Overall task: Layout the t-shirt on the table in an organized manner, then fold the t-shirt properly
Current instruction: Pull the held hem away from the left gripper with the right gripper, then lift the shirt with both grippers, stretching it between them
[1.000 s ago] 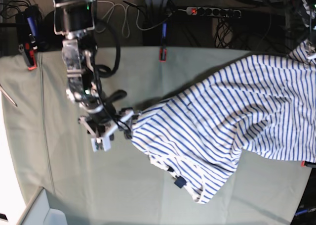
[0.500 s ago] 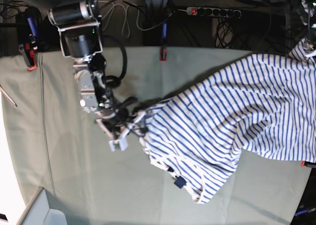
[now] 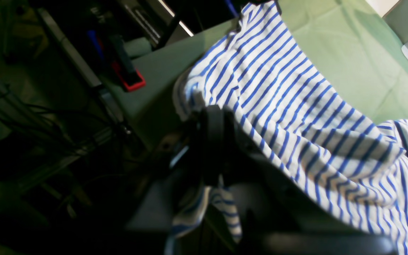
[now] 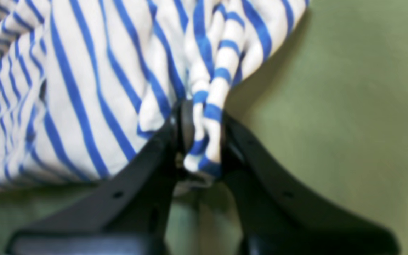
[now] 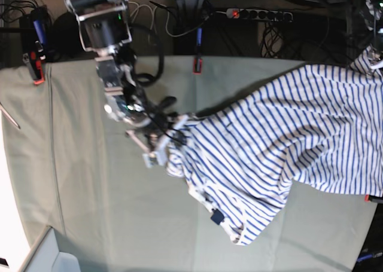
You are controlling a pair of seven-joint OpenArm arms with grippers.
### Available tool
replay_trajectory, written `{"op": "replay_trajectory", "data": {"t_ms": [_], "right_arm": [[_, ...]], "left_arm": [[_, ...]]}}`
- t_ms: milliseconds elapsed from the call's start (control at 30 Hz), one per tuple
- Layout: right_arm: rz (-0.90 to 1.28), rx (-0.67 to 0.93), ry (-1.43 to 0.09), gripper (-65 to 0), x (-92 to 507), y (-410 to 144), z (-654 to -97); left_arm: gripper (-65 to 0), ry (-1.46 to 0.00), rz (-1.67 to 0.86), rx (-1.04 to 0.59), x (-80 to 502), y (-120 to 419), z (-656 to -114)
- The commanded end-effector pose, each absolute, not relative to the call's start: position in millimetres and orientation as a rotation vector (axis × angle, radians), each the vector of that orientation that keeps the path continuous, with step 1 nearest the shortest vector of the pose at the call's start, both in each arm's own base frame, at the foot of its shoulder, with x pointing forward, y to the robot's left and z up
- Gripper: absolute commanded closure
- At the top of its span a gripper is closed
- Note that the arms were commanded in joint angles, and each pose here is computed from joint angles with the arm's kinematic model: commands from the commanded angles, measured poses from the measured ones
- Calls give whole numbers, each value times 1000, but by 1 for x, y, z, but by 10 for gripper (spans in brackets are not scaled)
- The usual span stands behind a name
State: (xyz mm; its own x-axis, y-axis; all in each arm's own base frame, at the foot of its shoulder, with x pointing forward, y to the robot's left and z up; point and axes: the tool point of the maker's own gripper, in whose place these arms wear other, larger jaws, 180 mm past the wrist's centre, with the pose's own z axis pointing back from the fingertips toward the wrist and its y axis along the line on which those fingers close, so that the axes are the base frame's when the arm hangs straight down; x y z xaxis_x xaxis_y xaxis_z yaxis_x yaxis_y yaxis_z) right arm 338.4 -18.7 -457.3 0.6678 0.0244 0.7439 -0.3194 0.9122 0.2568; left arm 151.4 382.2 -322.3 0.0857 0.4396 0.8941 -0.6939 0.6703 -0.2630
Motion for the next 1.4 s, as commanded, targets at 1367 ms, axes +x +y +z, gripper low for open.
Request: {"op": "replay_trajectory", "data": {"t_ms": [1367], "right_arm": [[146, 52, -1621, 0, 467, -194, -90]], "left_arm": [[0, -1836, 259, -89, 466, 257, 14]]}}
